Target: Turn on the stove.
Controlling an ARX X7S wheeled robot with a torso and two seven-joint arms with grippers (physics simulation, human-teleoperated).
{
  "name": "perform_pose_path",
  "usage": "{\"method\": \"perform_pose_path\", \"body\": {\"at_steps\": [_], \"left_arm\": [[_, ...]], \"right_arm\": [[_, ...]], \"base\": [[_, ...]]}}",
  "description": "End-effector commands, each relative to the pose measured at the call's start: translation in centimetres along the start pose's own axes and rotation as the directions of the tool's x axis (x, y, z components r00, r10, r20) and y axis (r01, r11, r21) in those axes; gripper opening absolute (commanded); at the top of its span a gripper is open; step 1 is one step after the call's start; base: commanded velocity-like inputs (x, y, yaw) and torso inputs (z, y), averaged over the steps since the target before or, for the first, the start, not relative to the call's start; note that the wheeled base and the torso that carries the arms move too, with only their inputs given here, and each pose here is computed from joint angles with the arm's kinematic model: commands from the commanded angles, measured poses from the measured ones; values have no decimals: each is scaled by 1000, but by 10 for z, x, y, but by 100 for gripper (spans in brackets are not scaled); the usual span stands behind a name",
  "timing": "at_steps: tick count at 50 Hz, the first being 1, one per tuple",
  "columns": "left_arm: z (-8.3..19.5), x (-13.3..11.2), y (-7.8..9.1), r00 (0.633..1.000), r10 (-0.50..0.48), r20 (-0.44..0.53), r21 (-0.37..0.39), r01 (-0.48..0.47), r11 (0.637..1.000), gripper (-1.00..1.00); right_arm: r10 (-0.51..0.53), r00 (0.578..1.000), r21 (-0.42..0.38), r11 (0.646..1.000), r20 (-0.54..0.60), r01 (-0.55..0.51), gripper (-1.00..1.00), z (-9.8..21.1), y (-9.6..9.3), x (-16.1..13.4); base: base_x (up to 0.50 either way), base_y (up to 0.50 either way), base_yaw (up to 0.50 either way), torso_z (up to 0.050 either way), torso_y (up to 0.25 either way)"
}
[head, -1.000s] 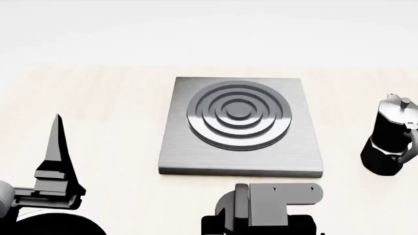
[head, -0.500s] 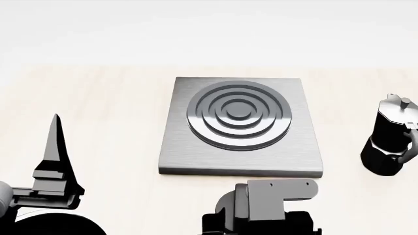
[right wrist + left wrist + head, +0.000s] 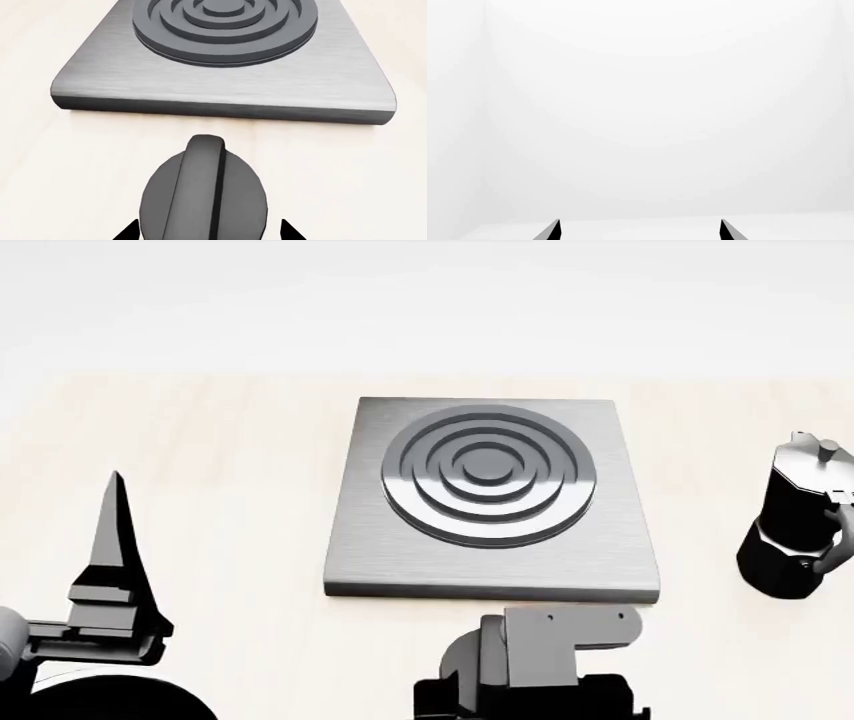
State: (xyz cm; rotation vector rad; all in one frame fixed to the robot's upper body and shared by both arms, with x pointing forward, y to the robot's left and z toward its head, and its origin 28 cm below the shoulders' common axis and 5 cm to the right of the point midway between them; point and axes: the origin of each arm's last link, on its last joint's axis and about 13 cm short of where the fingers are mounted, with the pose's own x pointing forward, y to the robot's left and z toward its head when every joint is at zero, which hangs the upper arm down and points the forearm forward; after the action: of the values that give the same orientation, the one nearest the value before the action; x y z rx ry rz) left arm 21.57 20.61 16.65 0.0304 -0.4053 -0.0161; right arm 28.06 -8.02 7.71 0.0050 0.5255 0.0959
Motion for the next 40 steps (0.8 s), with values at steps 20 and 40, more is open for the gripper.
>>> {"method": "perform_pose_path", "body": {"at_steps": [20,40], "left_arm": [[1,-1,0,1000,-1,1,-3,1,1000,100],[-1,-1,0,1000,-1,-1,-1,1,1000,100]], "right_arm": [[-2,999,5,1000,-37,2,100,-10,-2,11],[-141,990,37,989,-7,141,100,-14,-11,10]], "base": [[0,0,0,0,0],[0,0,0,0,0]]}}
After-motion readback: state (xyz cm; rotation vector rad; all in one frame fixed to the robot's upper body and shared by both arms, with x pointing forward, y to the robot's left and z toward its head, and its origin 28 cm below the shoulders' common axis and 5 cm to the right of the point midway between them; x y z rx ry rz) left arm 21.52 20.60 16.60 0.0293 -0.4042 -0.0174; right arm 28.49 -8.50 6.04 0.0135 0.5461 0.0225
